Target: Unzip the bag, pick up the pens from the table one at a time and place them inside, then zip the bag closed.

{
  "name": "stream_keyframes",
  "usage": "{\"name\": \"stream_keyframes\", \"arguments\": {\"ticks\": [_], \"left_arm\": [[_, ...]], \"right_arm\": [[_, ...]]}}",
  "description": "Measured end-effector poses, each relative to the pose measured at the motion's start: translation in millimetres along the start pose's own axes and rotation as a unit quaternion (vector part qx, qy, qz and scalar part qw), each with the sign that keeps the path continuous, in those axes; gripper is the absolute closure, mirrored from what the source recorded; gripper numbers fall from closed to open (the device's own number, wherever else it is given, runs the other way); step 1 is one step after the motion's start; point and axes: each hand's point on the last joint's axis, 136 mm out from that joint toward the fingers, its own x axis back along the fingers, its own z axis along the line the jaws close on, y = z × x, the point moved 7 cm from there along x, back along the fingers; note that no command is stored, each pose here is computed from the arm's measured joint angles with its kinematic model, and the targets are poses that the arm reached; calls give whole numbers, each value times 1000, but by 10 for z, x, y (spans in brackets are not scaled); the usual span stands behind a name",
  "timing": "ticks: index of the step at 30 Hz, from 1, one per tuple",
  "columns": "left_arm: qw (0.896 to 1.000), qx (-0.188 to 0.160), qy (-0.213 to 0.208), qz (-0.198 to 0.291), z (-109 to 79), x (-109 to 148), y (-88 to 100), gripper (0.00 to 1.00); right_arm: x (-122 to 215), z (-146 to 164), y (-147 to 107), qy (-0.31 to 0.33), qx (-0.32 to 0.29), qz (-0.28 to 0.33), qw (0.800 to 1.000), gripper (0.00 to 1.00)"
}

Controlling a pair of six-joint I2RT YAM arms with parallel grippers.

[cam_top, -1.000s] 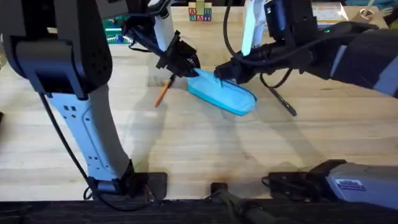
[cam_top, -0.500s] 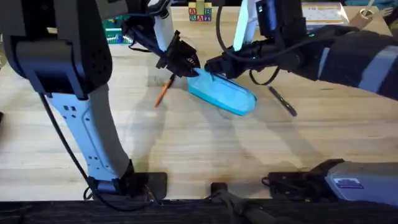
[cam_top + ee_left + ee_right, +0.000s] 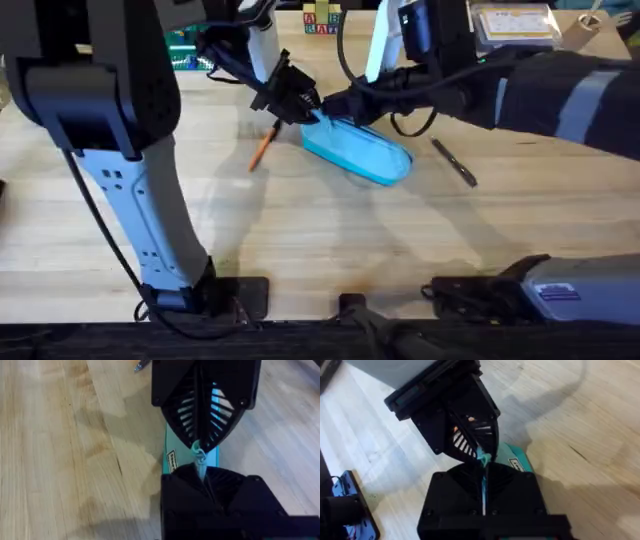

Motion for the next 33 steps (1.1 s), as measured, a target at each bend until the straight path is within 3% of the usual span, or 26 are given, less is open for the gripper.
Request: {"name": "stream_keyframes", "arguments": {"ticks": [14,16,21,23,33], "left_arm": [[1000,0,0,0,0,1,1,958],[1000,0,0,-1,0,0,3,958],[1000,0,1,-2,1,1,6,959],[1000,0,1,-2,1,1,7,959],[1000,0,1,-3,1,1,7,958]], "right_arm": [[0,0,-1,0,-1,1,1000,962],[0,-1,-5,-1,-1,2,1000,770],[50,20,-47,-7,0,15,1000,56],[125,47,-29,-14,9,12,1000,9],[577,202,21,-57,51,-3,997,4]]}}
